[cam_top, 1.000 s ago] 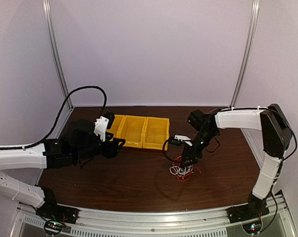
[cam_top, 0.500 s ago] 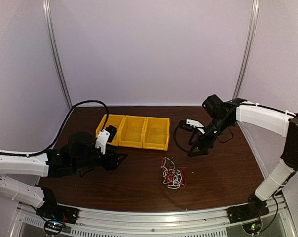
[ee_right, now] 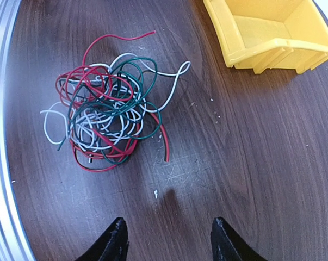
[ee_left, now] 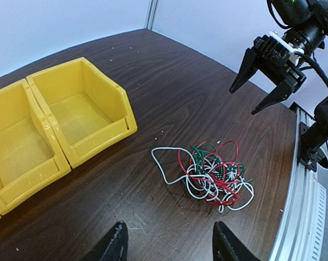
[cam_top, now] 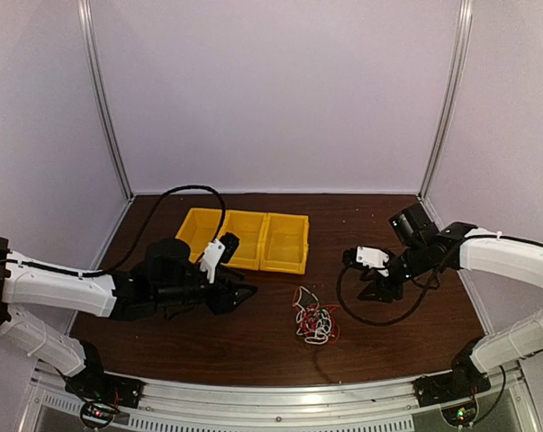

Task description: Untangle the cables

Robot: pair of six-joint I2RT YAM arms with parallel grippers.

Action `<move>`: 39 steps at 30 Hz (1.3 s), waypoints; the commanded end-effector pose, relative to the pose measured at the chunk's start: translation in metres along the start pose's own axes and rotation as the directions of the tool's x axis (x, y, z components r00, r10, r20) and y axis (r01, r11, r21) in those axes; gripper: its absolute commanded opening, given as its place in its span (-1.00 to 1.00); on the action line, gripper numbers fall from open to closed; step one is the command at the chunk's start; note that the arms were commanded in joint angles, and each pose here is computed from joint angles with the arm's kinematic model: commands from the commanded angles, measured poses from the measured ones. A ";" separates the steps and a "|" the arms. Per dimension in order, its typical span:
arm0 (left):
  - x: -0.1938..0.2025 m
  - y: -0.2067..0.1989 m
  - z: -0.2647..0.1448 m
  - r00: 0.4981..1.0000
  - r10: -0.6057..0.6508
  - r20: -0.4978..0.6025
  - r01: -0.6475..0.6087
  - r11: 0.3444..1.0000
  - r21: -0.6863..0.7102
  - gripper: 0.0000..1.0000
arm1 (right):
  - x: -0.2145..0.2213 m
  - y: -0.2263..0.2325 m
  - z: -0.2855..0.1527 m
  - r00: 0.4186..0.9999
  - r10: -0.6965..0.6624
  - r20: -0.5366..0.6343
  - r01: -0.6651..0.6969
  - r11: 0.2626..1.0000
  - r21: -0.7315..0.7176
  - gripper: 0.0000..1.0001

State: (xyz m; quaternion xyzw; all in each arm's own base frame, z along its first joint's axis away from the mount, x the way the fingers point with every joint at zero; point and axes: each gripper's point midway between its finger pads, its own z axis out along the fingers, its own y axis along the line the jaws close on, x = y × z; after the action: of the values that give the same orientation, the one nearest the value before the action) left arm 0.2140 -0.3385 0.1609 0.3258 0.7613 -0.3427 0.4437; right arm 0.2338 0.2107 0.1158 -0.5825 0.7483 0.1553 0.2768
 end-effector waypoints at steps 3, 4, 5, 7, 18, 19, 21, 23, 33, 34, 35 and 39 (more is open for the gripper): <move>-0.031 -0.029 0.009 0.995 -0.041 0.087 0.028 0.988 0.149 0.08 | -0.015 -0.003 0.018 0.995 -0.101 0.009 0.101 0.995 0.014 0.02; -0.031 -0.030 0.010 0.996 -0.044 0.079 0.031 0.987 0.155 0.08 | -0.018 -0.001 0.021 0.994 -0.111 0.010 0.111 0.994 0.002 0.01; -0.030 -0.030 0.010 0.996 -0.048 0.072 0.037 0.987 0.155 0.08 | -0.020 0.001 0.025 0.993 -0.120 0.009 0.121 0.993 -0.012 0.00; -0.031 -0.031 0.009 0.996 -0.056 0.069 0.045 0.987 0.152 0.08 | -0.024 0.006 0.033 0.989 -0.145 0.006 0.145 0.989 -0.041 -0.03; -0.026 -0.020 -0.003 0.995 -0.073 0.070 0.066 0.994 0.092 0.09 | -0.031 0.024 0.066 0.972 -0.231 -0.045 0.224 0.968 -0.116 -0.40; -0.025 -0.020 -0.003 0.995 -0.075 0.067 0.069 0.993 0.093 0.08 | -0.032 0.025 0.068 0.972 -0.230 -0.044 0.224 0.967 -0.122 -0.52; -0.023 -0.020 -0.001 0.995 -0.076 0.065 0.070 0.993 0.096 0.08 | -0.034 0.028 0.070 0.972 -0.233 -0.043 0.225 0.964 -0.142 -0.77; -0.023 -0.023 0.002 0.995 -0.075 0.070 0.067 0.992 0.109 0.09 | -0.038 0.032 0.068 0.970 -0.238 -0.042 0.229 0.961 -0.153 -0.98; -0.067 -0.071 0.015 0.946 0.083 0.312 -0.132 0.982 0.139 0.23 | -0.103 0.046 0.003 0.975 -0.188 0.120 0.211 0.952 -0.222 -1.00; -0.071 -0.077 0.012 0.928 0.098 0.360 -0.156 0.979 0.135 0.25 | -0.110 0.051 -0.002 0.975 -0.171 0.139 0.202 0.947 -0.250 -1.00; -0.075 -0.085 0.009 0.906 0.109 0.409 -0.183 0.972 0.145 0.27 | -0.116 0.054 -0.008 0.975 -0.159 0.156 0.197 0.942 -0.270 -1.00; -0.081 -0.094 0.018 0.853 0.115 0.509 -0.211 0.968 0.135 0.28 | -0.139 0.060 -0.026 0.964 -0.133 0.229 0.202 0.928 -0.313 -1.00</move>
State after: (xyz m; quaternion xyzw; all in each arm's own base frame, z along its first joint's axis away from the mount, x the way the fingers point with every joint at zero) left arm 0.1740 -0.4126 0.2048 0.3645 0.6402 -0.4260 0.5252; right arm 0.2175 0.3156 0.1851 -0.6745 0.6391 0.2454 0.2762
